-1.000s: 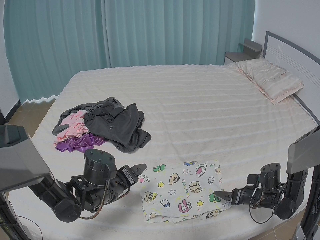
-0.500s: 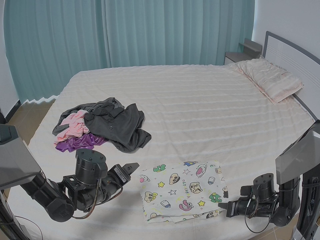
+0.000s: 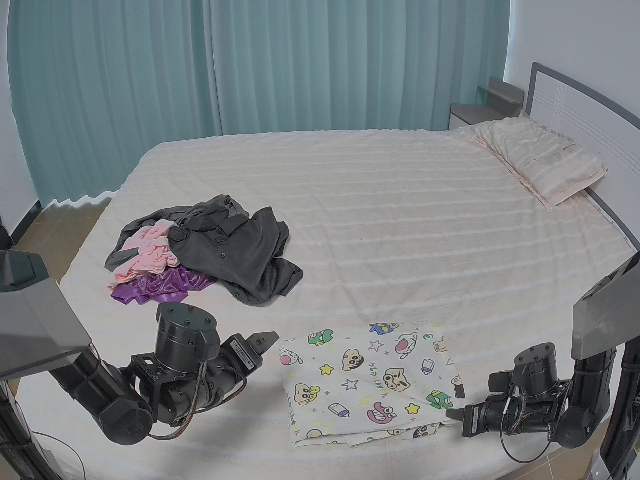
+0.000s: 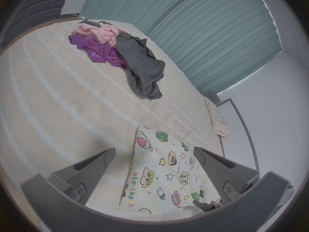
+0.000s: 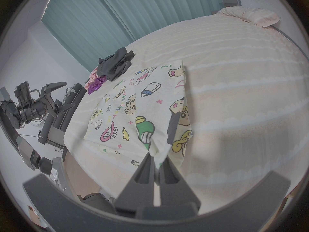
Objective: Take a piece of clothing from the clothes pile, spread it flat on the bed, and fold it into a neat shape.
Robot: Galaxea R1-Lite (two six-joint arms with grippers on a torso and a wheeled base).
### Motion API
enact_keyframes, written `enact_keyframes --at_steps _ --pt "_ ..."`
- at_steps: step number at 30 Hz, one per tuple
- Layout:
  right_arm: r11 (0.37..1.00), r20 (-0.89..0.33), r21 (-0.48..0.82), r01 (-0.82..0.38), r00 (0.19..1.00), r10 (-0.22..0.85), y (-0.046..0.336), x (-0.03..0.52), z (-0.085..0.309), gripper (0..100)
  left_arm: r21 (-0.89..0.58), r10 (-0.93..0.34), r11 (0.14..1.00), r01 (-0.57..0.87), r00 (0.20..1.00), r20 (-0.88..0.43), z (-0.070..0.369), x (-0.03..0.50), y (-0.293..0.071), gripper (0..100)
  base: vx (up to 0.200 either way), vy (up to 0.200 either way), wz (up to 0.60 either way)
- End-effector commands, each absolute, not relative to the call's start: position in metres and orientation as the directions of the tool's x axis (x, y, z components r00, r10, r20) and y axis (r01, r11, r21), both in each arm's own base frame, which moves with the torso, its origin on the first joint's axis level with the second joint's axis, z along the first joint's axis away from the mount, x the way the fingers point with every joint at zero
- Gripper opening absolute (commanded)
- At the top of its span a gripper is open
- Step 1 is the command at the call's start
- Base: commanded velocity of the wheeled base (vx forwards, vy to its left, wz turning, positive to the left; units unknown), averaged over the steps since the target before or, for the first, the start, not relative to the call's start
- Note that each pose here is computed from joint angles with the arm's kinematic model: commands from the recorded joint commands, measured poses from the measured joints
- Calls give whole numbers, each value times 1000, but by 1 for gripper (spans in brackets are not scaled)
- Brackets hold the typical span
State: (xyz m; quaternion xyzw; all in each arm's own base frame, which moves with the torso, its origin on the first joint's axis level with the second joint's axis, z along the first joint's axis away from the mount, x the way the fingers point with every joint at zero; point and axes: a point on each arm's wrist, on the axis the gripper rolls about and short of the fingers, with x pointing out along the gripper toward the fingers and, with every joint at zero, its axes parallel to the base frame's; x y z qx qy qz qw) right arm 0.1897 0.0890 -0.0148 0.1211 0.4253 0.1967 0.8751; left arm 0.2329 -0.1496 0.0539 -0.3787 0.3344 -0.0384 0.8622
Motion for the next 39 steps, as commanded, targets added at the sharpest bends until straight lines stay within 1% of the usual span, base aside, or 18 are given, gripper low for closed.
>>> enact_keyframes --at_steps 1,5,6,7,8,11,13,14,17,19,22,25,28,31,36,39 --pt "895 -705 376 -240 553 444 87 186 -14 100 -671 -315 715 -195 767 -558 50 233 -150 100 0 0 0" --pt "896 -691 371 -243 573 442 85 187 -10 100 -671 -315 715 -195 767 -558 50 233 -150 100 0 0 0" --pt "903 -670 349 -248 607 426 79 190 -4 100 -672 -317 715 -194 767 -559 50 233 -150 100 0 0 0" --pt "903 -670 349 -248 607 426 79 190 -4 100 -672 -317 715 -194 767 -559 50 233 -150 100 0 0 0" --pt "912 -643 329 -245 649 406 70 193 4 100 -673 -317 714 -193 767 -557 50 233 -150 100 0 0 0" --pt "912 -607 332 -243 685 403 67 199 9 100 -675 -316 713 -192 771 -553 51 234 -150 100 0 0 0" --pt "912 -607 332 -243 685 403 67 199 9 100 -675 -316 713 -192 771 -553 51 234 -150 100 0 0 0" --pt "908 -559 339 -247 723 406 72 221 9 100 -677 -318 711 -190 771 -551 52 234 -150 100 0 0 0" --pt "907 -545 350 -237 736 402 78 245 -1 100 -677 -318 711 -190 771 -551 52 233 -150 100 0 0 0" --pt "908 -540 354 -223 744 393 86 271 -21 100 -676 -317 712 -191 772 -551 52 233 -150 100 0 0 0" --pt "911 -515 350 -217 768 381 92 298 -36 100 -676 -316 711 -192 773 -551 52 234 -149 100 0 0 0" --pt "909 -506 355 -216 774 381 94 308 -37 100 -676 -315 712 -192 772 -552 52 234 -149 100 0 0 0" --pt "904 -541 386 -185 748 384 99 323 -35 100 -674 -313 713 -195 771 -555 51 234 -149 100 0 0 0" --pt "898 -551 406 -168 739 388 103 332 -32 100 -674 -312 712 -196 771 -555 51 234 -149 100 0 0 0" --pt "889 -561 419 -184 717 413 108 337 -32 100 -674 -312 712 -196 771 -555 51 234 -149 100 0 0 0" --pt "886 -551 423 -188 723 416 109 340 -30 100 -674 -312 712 -196 771 -555 51 234 -149 100 0 0 0"
